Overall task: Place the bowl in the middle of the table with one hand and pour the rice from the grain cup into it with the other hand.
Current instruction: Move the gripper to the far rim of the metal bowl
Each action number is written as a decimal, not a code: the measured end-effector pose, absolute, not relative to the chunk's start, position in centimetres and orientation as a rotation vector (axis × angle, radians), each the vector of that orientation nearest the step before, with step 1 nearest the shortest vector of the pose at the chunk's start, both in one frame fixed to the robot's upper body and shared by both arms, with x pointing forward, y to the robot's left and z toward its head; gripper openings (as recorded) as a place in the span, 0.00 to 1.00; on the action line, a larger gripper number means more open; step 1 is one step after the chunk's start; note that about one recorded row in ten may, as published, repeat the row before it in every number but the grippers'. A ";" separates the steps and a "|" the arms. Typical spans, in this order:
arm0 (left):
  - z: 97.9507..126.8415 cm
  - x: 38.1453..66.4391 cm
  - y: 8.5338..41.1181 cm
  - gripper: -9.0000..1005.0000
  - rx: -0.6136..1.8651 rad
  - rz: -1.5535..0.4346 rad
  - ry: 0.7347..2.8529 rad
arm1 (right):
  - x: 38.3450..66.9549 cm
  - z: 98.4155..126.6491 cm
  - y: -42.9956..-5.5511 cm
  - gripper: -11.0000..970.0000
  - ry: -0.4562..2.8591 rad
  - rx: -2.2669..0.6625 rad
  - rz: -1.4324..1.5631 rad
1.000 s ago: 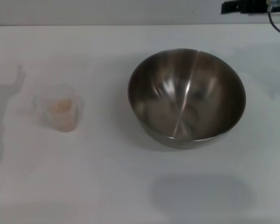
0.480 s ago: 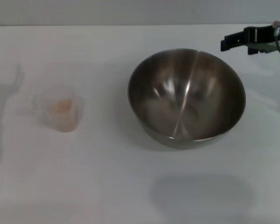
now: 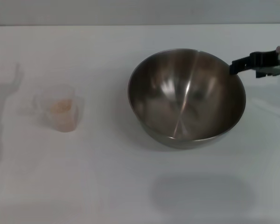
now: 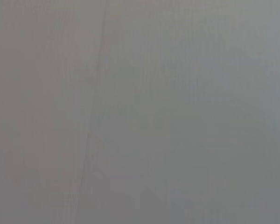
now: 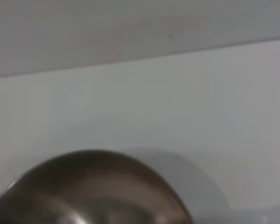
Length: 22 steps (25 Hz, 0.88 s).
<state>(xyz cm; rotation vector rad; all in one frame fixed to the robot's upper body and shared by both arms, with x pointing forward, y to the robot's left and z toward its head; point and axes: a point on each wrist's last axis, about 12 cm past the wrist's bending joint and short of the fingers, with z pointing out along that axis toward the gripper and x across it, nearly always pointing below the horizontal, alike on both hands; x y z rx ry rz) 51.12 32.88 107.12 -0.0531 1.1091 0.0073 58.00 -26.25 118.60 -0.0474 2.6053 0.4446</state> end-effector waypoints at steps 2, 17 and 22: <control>107.1 51.1 32.9 0.84 -0.054 0.008 1.109 | 58.1 118.1 -26.0 0.80 2.615 -0.056 0.450; 107.1 51.0 33.0 0.84 -0.055 0.009 1.111 | 58.1 115.4 -25.1 0.80 2.684 -0.074 0.482; 107.1 51.0 33.0 0.84 -0.058 0.007 1.109 | 58.3 114.9 -24.5 0.77 2.701 -0.091 0.501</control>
